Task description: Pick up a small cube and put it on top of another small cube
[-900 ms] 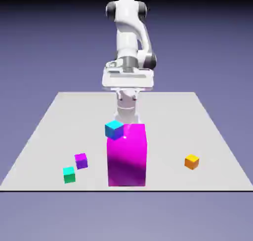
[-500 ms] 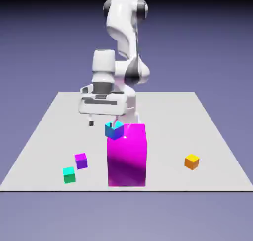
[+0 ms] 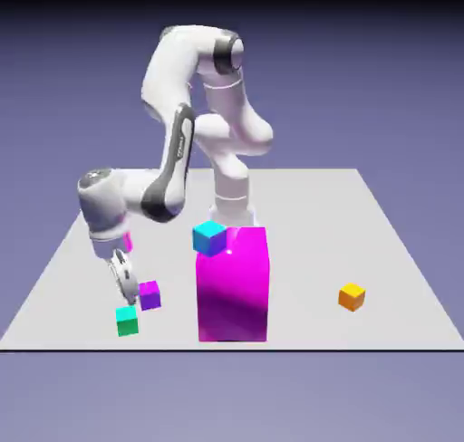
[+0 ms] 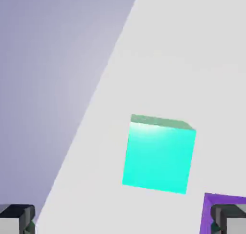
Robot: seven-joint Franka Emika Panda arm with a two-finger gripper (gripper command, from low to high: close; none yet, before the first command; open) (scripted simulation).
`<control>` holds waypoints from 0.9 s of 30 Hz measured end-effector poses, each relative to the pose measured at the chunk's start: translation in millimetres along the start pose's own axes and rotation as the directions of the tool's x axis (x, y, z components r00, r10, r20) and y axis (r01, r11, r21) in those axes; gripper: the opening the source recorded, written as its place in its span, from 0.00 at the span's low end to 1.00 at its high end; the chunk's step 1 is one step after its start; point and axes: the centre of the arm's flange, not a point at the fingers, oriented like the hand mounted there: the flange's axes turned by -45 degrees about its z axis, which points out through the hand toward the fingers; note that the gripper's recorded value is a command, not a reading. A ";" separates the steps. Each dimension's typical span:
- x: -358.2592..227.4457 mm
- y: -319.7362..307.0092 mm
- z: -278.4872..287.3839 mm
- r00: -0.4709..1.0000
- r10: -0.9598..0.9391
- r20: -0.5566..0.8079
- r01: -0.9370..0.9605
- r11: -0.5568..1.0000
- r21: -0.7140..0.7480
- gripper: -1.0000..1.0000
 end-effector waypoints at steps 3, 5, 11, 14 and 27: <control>2.8 -1.0 35.4 1.000 -0.001 0.000 0.001 1.000 0.000 0.50; 3.9 0.0 69.6 1.000 0.000 0.000 0.000 1.000 0.000 0.00; -1.2 -1.1 -1.0 1.000 -0.007 0.001 0.007 1.000 0.000 0.00; -43.1 -31.2 -39.1 0.966 -0.256 0.026 0.258 0.965 -0.054 0.00; -244.5 -73.7 -185.0 0.471 -0.855 0.218 0.874 0.417 -0.250 0.00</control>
